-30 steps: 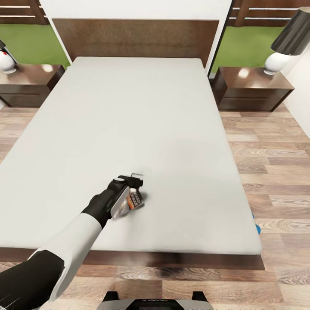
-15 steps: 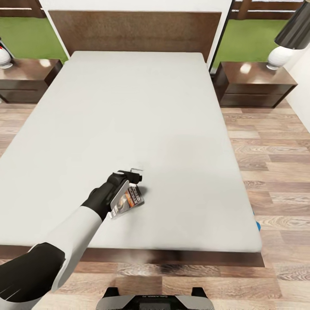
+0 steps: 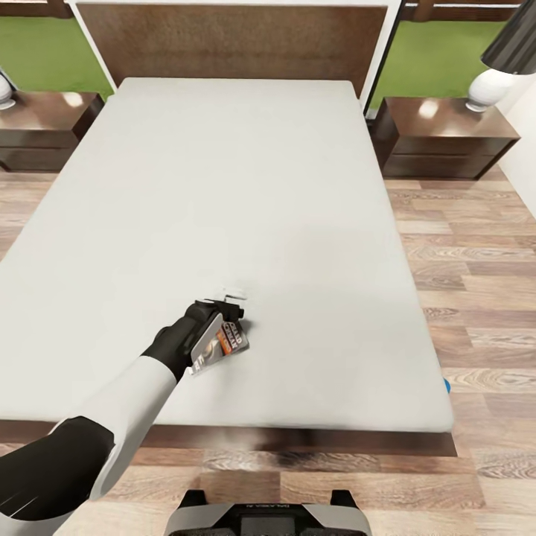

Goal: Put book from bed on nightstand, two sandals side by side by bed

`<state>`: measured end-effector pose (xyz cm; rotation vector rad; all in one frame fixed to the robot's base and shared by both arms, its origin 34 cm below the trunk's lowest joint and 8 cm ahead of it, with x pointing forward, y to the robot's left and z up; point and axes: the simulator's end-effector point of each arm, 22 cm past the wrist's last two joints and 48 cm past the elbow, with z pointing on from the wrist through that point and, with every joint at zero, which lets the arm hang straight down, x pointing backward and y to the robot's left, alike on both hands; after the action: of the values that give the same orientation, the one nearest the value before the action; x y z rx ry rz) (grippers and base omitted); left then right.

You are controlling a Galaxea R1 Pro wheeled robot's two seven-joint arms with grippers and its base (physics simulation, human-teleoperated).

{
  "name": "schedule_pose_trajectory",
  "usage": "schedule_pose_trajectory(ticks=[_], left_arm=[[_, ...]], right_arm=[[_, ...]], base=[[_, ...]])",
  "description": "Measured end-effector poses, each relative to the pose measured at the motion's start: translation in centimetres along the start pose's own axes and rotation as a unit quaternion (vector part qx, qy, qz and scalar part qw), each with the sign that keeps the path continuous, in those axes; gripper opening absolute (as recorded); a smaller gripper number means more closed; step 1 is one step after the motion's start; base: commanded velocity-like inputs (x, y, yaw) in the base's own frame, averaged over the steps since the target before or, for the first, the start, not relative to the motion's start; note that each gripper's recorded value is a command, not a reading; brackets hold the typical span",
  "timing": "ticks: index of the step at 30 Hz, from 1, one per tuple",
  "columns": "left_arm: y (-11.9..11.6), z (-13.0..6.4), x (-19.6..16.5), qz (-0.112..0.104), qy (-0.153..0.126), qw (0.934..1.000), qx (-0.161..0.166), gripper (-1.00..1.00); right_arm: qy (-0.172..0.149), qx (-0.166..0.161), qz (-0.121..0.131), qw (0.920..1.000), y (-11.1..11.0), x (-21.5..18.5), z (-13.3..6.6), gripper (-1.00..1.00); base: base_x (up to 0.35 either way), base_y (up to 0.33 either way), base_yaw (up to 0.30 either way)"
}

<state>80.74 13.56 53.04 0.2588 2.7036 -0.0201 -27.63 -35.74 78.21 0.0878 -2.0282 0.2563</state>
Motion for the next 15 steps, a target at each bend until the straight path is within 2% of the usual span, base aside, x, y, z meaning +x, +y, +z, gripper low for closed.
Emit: schedule_pose_trajectory(ticks=[5,15], left_arm=[[-0.4,0.4,0.5,-0.001,0.005,1.0,0.004,1.0],[-0.7,1.0,0.4,-0.002,0.008,0.9999,0.009,1.0]], right_arm=[[0.022,0.001,-0.003,0.9998,-0.1,1.2,-0.1,1.0],[0.037,0.001,-0.006,0.9993,-0.1,2.3,-0.4,1.0]], base=[[0.0,0.0,0.0],[0.0,0.0,0.0]])
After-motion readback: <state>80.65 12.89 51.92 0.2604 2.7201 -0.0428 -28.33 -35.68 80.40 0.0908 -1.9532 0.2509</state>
